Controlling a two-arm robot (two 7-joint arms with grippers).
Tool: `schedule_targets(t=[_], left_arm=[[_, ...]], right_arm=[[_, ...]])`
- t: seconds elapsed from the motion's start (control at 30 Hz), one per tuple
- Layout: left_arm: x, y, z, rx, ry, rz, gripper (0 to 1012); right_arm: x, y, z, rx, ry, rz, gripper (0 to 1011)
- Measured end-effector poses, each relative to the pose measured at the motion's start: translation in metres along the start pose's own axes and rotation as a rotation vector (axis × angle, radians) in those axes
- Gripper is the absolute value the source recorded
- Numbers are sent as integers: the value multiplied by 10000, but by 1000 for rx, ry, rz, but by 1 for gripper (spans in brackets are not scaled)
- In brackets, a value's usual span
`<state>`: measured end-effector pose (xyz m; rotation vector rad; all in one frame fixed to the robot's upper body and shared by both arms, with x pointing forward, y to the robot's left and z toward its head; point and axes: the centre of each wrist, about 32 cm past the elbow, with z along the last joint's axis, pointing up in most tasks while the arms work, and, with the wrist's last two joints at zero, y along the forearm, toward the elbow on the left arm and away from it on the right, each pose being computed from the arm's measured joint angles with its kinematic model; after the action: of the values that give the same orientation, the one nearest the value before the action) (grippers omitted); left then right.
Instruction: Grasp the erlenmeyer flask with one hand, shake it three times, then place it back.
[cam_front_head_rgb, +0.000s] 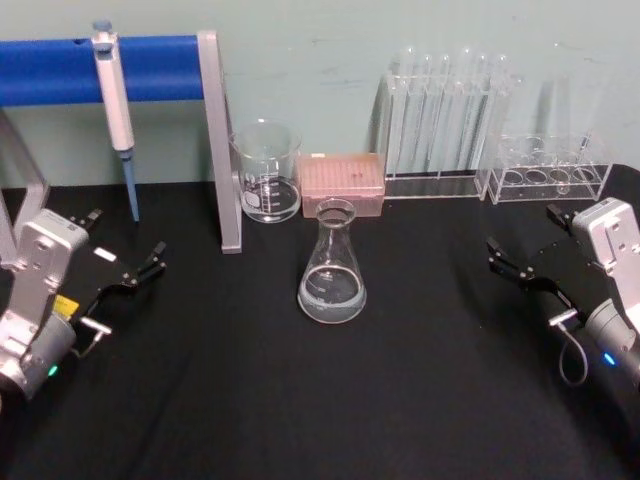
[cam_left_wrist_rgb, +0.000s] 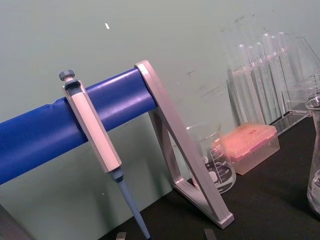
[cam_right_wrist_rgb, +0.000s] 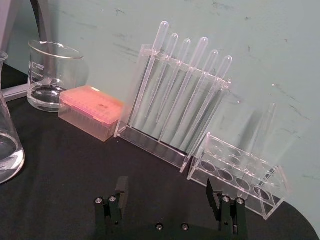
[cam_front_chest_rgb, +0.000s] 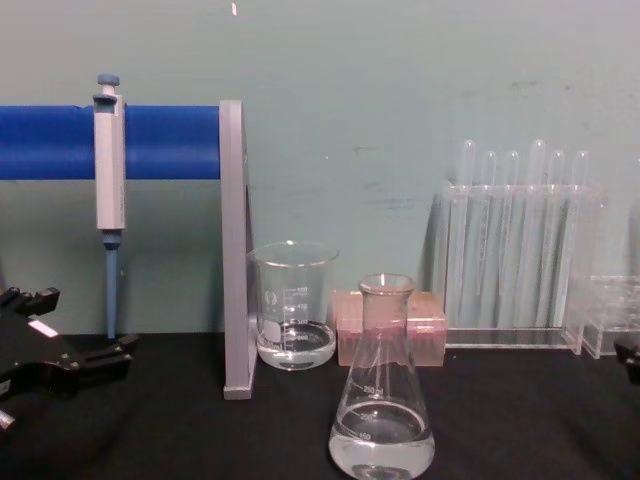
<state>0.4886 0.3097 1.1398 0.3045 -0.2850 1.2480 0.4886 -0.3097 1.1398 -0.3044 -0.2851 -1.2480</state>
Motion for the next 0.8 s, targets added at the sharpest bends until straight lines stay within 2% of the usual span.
schedule_targets(t=[0.57,0.67,0.8], left_arm=[[0,0,0,0,0,0,1001],[0,0,0,0,0,0,1001],[0,0,0,0,0,0,1001]], right_arm=[[0,0,0,0,0,0,1000],[14,-5,17,3,12,9,1000],[24,-29,71,6,65,57,1000]])
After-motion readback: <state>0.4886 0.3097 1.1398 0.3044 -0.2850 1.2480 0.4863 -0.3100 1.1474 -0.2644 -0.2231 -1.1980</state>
